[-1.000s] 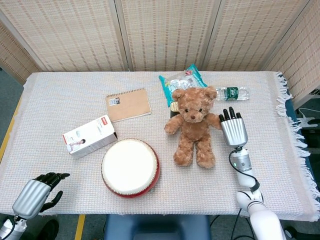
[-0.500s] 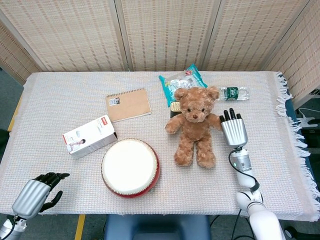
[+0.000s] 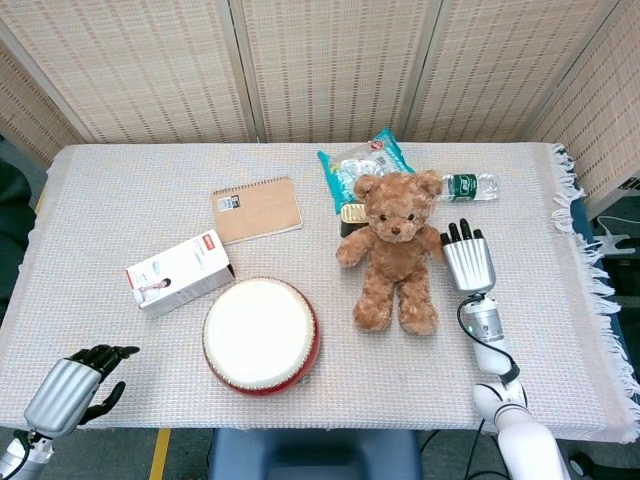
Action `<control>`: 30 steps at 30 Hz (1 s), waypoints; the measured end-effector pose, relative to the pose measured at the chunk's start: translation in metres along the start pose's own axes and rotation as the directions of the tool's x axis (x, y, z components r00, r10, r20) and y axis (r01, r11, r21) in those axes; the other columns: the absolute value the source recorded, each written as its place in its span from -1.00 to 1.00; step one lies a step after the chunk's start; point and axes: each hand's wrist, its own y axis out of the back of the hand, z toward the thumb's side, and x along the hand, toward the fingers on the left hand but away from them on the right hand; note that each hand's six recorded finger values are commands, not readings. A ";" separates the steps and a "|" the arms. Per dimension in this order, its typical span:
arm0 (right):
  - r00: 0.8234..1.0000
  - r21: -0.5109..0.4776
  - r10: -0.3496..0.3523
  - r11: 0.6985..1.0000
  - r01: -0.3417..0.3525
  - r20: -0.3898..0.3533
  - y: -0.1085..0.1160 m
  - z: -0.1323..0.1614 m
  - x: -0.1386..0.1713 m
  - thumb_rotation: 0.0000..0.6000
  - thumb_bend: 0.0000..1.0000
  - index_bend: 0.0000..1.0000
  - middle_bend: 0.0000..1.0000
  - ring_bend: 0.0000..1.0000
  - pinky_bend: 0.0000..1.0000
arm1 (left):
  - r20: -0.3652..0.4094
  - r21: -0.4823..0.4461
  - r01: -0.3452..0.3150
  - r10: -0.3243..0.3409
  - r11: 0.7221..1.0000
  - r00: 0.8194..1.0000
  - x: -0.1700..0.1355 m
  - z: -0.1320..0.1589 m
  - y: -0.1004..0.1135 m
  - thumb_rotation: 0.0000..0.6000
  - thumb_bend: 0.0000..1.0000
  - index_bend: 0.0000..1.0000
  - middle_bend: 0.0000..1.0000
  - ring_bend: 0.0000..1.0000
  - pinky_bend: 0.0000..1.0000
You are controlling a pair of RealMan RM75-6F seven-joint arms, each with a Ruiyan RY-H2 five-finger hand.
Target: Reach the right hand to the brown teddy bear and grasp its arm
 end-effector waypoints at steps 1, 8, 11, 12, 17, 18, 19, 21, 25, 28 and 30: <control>1.000 -0.001 -0.007 1.000 0.007 0.003 0.001 0.000 0.000 1.00 -0.68 0.31 -0.21 -0.43 0.24 | -0.002 0.000 0.002 -0.002 1.000 1.000 0.000 0.000 0.000 1.00 -0.13 -0.51 -0.31 -0.35 0.01; 0.995 -0.016 -0.093 0.996 0.093 0.030 0.019 -0.003 -0.003 1.00 -0.68 0.31 -0.21 -0.43 0.24 | -0.002 0.000 0.004 -0.004 1.000 1.000 0.000 -0.001 0.000 1.00 -0.13 -0.51 -0.31 -0.35 0.02; 0.998 -0.016 -0.066 0.998 0.066 0.021 0.014 -0.002 -0.003 1.00 -0.68 0.31 -0.21 -0.43 0.24 | -0.001 -0.001 0.003 -0.003 1.000 1.000 0.000 0.000 0.000 1.00 -0.13 -0.51 -0.31 -0.35 0.01; 0.998 -0.013 -0.053 0.998 0.054 0.016 0.011 -0.001 -0.003 1.00 -0.68 0.31 -0.21 -0.43 0.24 | 0.000 0.000 0.002 -0.002 1.000 1.000 0.000 0.000 0.000 1.00 -0.13 -0.51 -0.31 -0.35 0.01; 1.000 0.018 -0.006 1.000 0.006 0.009 0.001 -0.001 -0.001 1.00 -0.68 0.31 -0.21 -0.43 0.24 | -0.003 -0.001 0.006 -0.006 1.000 1.000 0.000 -0.001 0.000 1.00 -0.13 -0.51 -0.31 -0.35 0.01; 1.000 0.016 -0.010 1.000 0.010 0.014 0.002 -0.001 -0.001 1.00 -0.68 0.31 -0.21 -0.43 0.24 | -0.003 -0.001 0.004 -0.004 1.000 1.000 0.000 -0.001 0.000 1.00 -0.13 -0.51 -0.31 -0.35 0.01; 1.000 0.013 -0.017 1.000 0.016 0.019 0.004 -0.002 -0.001 1.00 -0.68 0.31 -0.21 -0.43 0.24 | -0.003 0.000 0.003 -0.003 1.000 1.000 0.000 -0.001 0.000 1.00 -0.13 -0.51 -0.31 -0.35 0.01; 0.999 0.005 -0.040 0.999 0.040 0.029 0.008 -0.003 -0.002 1.00 -0.68 0.30 -0.21 -0.43 0.24 | -0.004 0.000 0.005 -0.005 1.000 1.000 0.000 -0.001 -0.001 1.00 -0.13 -0.51 -0.31 -0.35 0.02; 0.997 -0.033 -0.070 0.997 0.071 0.039 0.015 -0.004 -0.003 1.00 -0.68 0.29 -0.21 -0.43 0.24 | -0.001 -0.001 0.005 -0.005 1.000 1.000 0.000 -0.001 -0.001 1.00 -0.13 -0.51 -0.31 -0.35 0.02; 0.998 -0.044 -0.055 0.997 0.057 0.033 0.011 -0.003 -0.002 1.00 -0.69 0.29 -0.21 -0.43 0.24 | 0.000 0.000 0.008 -0.008 1.000 1.000 0.000 0.000 -0.001 1.00 -0.13 -0.51 -0.31 -0.35 0.01; 0.999 -0.043 -0.033 0.998 0.034 0.030 0.007 -0.003 0.000 1.00 -0.68 0.28 -0.21 -0.43 0.24 | 0.001 0.000 0.007 -0.007 1.000 1.000 0.000 0.000 -0.001 1.00 -0.13 -0.51 -0.31 -0.35 0.01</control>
